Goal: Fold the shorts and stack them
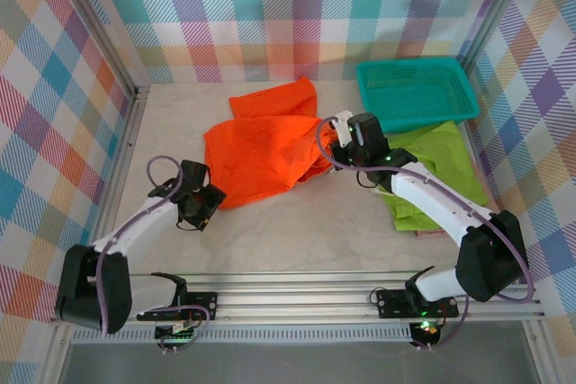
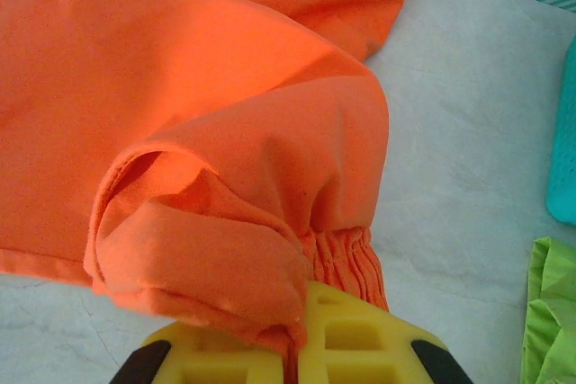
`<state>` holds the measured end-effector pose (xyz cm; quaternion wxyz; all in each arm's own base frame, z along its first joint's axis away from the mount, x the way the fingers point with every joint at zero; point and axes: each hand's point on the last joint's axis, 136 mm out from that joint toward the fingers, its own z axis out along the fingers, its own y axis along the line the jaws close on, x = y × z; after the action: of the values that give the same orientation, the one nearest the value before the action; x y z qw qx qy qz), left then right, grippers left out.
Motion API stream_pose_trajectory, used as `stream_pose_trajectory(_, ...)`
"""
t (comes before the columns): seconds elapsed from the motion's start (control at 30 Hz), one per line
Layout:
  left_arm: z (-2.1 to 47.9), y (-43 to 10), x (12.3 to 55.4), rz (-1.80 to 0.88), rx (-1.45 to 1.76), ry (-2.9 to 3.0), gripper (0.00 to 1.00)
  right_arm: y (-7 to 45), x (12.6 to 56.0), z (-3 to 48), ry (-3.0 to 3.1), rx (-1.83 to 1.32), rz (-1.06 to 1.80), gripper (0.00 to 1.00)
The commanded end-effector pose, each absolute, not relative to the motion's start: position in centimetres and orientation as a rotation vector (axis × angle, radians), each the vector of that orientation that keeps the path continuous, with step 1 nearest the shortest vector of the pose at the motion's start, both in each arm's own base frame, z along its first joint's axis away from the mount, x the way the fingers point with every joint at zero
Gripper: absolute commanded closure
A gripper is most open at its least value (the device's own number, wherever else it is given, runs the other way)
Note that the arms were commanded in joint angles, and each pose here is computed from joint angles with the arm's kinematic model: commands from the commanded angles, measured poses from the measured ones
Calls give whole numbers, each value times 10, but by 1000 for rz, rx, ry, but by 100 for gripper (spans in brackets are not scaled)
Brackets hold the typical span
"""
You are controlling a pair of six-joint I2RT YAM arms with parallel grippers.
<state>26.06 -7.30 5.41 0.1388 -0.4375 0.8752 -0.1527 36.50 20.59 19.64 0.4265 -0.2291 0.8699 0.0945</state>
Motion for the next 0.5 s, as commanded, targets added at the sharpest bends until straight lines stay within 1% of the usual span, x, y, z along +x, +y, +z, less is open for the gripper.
stream_pose_trajectory(0.0,63,-85,281,-501,-1263,2514,34,211,363,204,2154,-548,291,99)
stream_pose_trajectory(0.13,57,-89,291,-505,-1267,2523,37,210,361,198,2169,-549,293,99)
stream_pose_trajectory(0.2,54,-92,294,-511,-1269,2533,41,210,360,197,2174,-549,293,99)
stream_pose_trajectory(0.47,38,-96,293,-508,-1330,2565,51,207,360,194,2182,-552,270,99)
